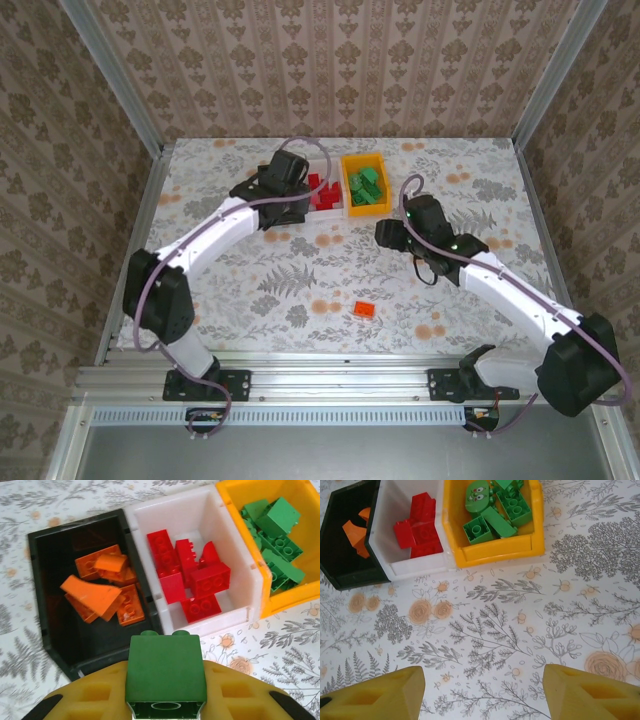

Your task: Sort the legos into containers by color

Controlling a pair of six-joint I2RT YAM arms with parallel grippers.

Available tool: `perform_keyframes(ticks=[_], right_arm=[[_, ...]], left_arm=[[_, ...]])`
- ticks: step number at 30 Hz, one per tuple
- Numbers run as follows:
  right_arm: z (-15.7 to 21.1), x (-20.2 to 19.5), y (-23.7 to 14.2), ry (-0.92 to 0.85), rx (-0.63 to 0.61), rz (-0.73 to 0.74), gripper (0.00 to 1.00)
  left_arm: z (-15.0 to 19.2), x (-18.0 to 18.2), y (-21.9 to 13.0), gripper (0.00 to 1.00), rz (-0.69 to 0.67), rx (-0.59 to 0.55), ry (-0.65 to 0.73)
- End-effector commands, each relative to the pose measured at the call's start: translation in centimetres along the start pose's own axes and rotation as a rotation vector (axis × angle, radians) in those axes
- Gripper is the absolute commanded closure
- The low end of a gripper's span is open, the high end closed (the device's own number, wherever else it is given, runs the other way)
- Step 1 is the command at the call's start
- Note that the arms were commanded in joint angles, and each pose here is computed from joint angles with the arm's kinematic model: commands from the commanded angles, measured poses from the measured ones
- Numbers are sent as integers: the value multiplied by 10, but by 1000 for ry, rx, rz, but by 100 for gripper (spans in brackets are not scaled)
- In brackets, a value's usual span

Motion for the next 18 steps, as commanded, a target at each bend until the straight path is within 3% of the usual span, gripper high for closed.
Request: perform_keyframes(ticks=[1,6,13,18], right_arm=[[9,-6,-7,-26,6,25,35],[17,-10,-9,-22,14,36,35],[22,-14,-7,-6,20,37,35],[27,-26,-12,37,1,97,35]], left_arm=[[-4,-7,15,76,23,59,52],[-20,-23,27,76,142,70,27],[-32,-33,38,76,208,86,-5],[-35,-72,59,76,403,136,-5]])
Point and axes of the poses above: each hand's point on the last joint's axis, 136 mm out from that joint toward the fingers, its own y axis out along the fingers, its own x axis along the line the jaws close on, z = x × y, the point moved 7 cm from there along -y, back along the fingers, and after that the axes turned 9 degrees about -y, right-handed, at the moved point
